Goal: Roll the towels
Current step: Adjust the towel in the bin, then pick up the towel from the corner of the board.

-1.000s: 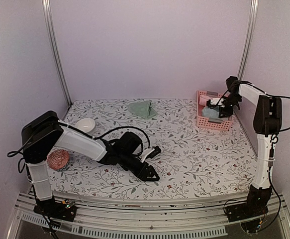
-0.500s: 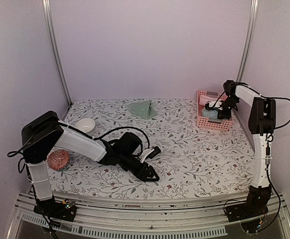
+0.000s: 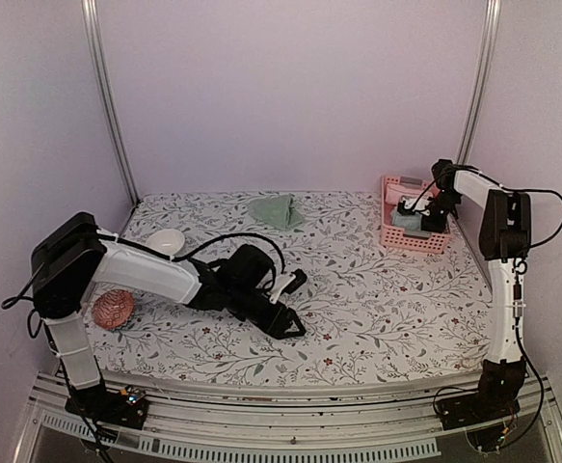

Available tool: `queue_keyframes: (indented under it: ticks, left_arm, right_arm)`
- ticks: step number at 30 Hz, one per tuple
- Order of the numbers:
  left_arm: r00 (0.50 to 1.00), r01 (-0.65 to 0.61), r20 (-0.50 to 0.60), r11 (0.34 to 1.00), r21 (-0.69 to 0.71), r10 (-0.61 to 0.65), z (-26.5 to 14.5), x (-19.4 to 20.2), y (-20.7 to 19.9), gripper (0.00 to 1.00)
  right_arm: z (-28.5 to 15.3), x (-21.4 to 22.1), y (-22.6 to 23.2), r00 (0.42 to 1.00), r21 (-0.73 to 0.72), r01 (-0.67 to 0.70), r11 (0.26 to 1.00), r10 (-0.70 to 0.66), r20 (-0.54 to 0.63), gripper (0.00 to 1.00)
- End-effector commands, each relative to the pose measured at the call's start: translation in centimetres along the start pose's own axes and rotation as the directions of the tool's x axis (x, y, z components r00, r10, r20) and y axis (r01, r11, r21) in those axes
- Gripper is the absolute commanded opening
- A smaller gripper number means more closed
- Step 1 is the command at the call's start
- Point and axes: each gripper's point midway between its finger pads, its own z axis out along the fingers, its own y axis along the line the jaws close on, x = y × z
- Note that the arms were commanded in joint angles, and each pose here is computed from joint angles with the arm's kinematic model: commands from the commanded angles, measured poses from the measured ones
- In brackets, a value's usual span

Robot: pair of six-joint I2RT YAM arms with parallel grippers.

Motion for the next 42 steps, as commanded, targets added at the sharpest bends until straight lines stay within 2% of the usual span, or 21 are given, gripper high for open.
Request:
queue_keyframes:
  ticks: [1, 4, 9, 11, 14, 15, 16, 19, 22, 28, 32, 34, 38, 41, 42]
  left_arm:
    - [0.988, -0.008, 0.148, 0.973, -0.229, 0.043, -5.0, -6.2, 2.6, 0.55]
    - [0.976, 0.087, 0.217, 0.914, -0.397, 0.002, -8.3, -9.3, 6.4, 0.59]
    - [0.951, 0.203, 0.307, 0.808, -0.552, -0.029, -12.7, -14.0, 12.7, 0.65]
    - [0.939, 0.227, 0.342, 0.798, -0.558, -0.028, -13.3, -16.6, 14.6, 0.68]
    - [0.93, 0.262, 0.364, 0.791, -0.553, -0.053, -12.2, -19.9, 18.2, 0.71]
    - [0.925, 0.276, 0.375, 0.785, -0.555, -0.06, -12.0, -21.2, 19.2, 0.78]
    - [0.921, 0.292, 0.382, 0.781, -0.552, -0.074, -11.6, -22.2, 20.1, 0.96]
    - [0.908, 0.319, 0.408, 0.788, -0.527, -0.095, -10.0, -24.6, 22.7, 0.99]
    - [0.897, 0.34, 0.43, 0.777, -0.529, -0.1, -8.7, -25.9, 25.1, 0.99]
    - [0.902, 0.282, 0.431, 0.755, -0.592, 0.001, -7.0, -27.1, 27.7, 0.99]
    - [0.906, 0.272, 0.422, 0.774, -0.572, -0.006, -4.5, -26.5, 28.9, 0.92]
    - [0.91, 0.284, 0.413, 0.77, -0.572, -0.03, -3.3, -25.7, 29.7, 0.82]
    - [0.914, 0.323, 0.397, 0.746, -0.582, -0.085, -1.4, -23.7, 31.2, 0.57]
    - [0.905, 0.357, 0.412, 0.719, -0.597, -0.107, -1.5, -23.2, 32.1, 0.45]
    - [0.901, 0.363, 0.42, 0.712, -0.602, -0.105, -1.6, -23.2, 32.4, 0.44]
  right_arm:
    - [-5.0, -1.5, 2.4, 0.994, -0.081, 0.002, 0.997, 0.007, 0.106, 0.06]
    - [-8.8, -2.6, 3.3, 0.985, -0.088, -0.008, 0.996, 0.023, 0.171, 0.13]
    - [-16.0, -4.8, 4.8, 0.94, -0.093, -0.131, 0.987, 0.153, 0.304, 0.29]
    - [-19.0, -5.9, 5.6, 0.907, -0.083, -0.163, 0.983, 0.183, 0.38, 0.35]
    - [-23.3, -7.1, 7.0, 0.815, -0.077, -0.275, 0.958, 0.275, 0.51, 0.45]
    - [-24.1, -7.4, 7.8, 0.775, -0.108, -0.322, 0.941, 0.327, 0.541, 0.47]
    - [-25.0, -7.7, 8.6, 0.742, -0.12, -0.335, 0.934, 0.34, 0.578, 0.49]
    - [-26.3, -8.1, 11.2, 0.65, -0.167, -0.371, 0.914, 0.383, 0.656, 0.57]
    - [-26.2, -8.1, 13.7, 0.598, -0.188, -0.36, 0.914, 0.381, 0.705, 0.59]
    - [-23.0, -7.8, 16.5, 0.589, -0.242, -0.352, 0.904, 0.415, 0.694, 0.58]
    - [-21.5, -8.0, 17.2, 0.601, -0.31, -0.332, 0.891, 0.453, 0.658, 0.56]
    - [-20.8, -8.1, 17.5, 0.607, -0.331, -0.324, 0.886, 0.463, 0.646, 0.55]
    - [-20.0, -8.4, 18.0, 0.623, -0.349, -0.305, 0.886, 0.463, 0.63, 0.53]
    - [-19.8, -8.6, 18.2, 0.63, -0.352, -0.299, 0.887, 0.46, 0.626, 0.53]
    - [-19.7, -8.5, 18.3, 0.632, -0.353, -0.298, 0.887, 0.46, 0.624, 0.52]
